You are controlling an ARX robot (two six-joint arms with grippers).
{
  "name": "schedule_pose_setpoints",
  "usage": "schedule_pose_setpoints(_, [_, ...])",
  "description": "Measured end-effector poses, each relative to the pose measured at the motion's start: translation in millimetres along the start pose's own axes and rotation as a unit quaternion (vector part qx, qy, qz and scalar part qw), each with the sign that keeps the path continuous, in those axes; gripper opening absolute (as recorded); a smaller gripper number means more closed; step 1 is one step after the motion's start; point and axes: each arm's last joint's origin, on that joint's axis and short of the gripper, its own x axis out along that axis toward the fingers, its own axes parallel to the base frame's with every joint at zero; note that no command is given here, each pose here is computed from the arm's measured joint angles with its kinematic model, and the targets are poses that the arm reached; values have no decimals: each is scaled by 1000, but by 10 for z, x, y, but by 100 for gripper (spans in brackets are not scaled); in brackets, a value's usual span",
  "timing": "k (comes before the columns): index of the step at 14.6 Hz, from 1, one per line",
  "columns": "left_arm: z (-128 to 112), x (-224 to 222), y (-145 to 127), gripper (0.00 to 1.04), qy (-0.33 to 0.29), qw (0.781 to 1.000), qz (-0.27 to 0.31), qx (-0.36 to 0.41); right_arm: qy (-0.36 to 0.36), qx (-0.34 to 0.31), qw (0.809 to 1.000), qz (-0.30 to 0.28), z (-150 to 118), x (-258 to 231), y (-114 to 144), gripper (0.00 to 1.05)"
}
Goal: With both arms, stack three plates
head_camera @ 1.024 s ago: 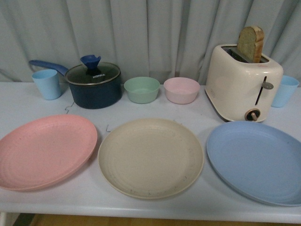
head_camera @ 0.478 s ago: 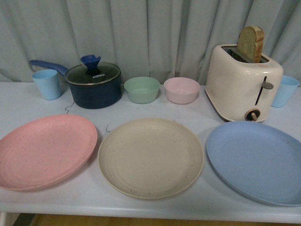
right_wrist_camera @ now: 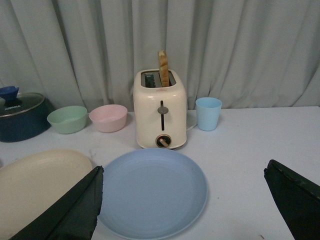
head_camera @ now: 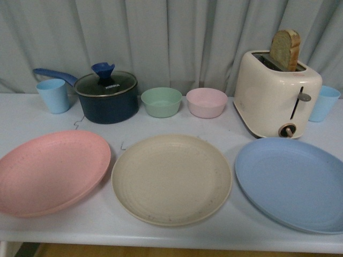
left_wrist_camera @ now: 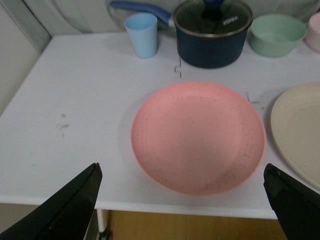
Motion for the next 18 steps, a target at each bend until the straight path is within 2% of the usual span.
schedule_pose_setpoints(2, [118, 396, 34, 98, 78, 996, -38, 7, 0, 0, 1000, 0, 0, 0, 0, 98])
schedule_pose_setpoints(6, [328, 1111, 143, 98, 119, 988, -96, 10, 0, 0, 1000, 0, 0, 0, 0, 98])
schedule_pose_setpoints(9, [232, 1634, 354, 98, 180, 977, -112, 2, 0, 0, 1000, 0, 0, 0, 0, 98])
schedule_pose_setpoints(12, [209, 2040, 656, 98, 208, 971, -115, -7, 0, 0, 1000, 0, 0, 0, 0, 98])
schedule_pose_setpoints(15, [22, 2326, 869, 98, 251, 961, -114, -18, 0, 0, 1000, 0, 0, 0, 0, 98])
schedule_pose_setpoints(18, [-180, 2510, 931, 98, 276, 954, -115, -14, 0, 0, 1000, 0, 0, 0, 0, 98])
